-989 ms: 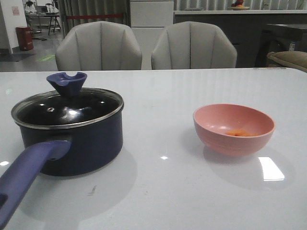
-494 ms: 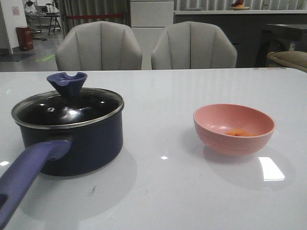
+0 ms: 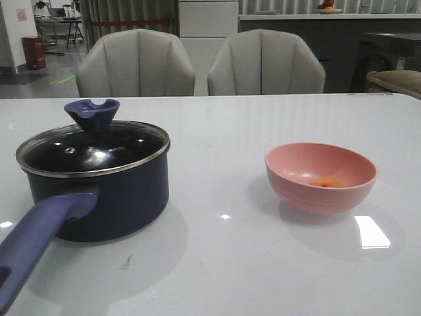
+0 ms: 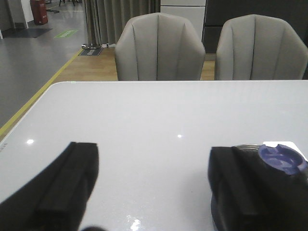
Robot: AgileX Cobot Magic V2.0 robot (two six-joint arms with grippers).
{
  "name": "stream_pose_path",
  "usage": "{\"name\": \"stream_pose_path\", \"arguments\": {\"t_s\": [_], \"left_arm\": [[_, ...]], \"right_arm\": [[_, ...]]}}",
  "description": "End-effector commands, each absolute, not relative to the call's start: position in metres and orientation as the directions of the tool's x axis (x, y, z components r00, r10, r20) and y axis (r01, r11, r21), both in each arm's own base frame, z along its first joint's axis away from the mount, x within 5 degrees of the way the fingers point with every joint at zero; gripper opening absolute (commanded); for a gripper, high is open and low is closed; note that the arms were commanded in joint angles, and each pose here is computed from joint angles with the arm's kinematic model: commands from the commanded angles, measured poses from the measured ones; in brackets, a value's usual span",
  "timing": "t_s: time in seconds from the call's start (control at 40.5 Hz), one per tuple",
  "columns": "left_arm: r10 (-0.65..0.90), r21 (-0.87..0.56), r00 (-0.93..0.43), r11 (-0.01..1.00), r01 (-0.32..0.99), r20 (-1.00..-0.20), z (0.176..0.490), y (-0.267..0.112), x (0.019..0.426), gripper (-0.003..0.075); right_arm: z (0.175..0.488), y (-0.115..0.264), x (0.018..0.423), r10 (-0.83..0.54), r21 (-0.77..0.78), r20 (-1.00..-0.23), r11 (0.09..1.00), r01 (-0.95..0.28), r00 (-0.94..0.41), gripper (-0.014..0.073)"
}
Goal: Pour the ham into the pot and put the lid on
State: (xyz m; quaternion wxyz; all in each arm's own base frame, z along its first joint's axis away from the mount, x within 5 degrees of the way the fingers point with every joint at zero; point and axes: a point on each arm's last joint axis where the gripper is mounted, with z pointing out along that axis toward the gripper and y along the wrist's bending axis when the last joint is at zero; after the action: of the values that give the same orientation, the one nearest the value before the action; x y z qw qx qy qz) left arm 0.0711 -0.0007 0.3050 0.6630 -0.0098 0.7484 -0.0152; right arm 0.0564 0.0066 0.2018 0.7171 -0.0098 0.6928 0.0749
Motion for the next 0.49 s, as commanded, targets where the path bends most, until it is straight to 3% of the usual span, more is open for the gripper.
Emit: {"name": "stream_pose_path", "arguments": {"t_s": [0.0, 0.272, 0.47], "left_arm": [[-0.042, -0.042, -0.026, 0.999, 0.015, -0.999, 0.322, -0.001, 0.072, 0.0615], [-0.07, -0.071, -0.054, 0.997, 0.02, -0.996, 0.322, -0.002, 0.074, 0.0615], [-0.083, -0.091, -0.258, 0.996, 0.017, -0.963, 0.334, -0.004, 0.091, 0.0615]], "right_arm": [[0.213, 0.006, 0.054, 0.094, 0.075, -0.985, 0.989, -0.129, 0.143, 0.0158], [0.213, 0.006, 0.054, 0.094, 0.075, -0.985, 0.989, -0.129, 0.143, 0.0158], [0.213, 0.006, 0.054, 0.094, 0.075, -0.985, 0.989, -0.129, 0.143, 0.0158]]}}
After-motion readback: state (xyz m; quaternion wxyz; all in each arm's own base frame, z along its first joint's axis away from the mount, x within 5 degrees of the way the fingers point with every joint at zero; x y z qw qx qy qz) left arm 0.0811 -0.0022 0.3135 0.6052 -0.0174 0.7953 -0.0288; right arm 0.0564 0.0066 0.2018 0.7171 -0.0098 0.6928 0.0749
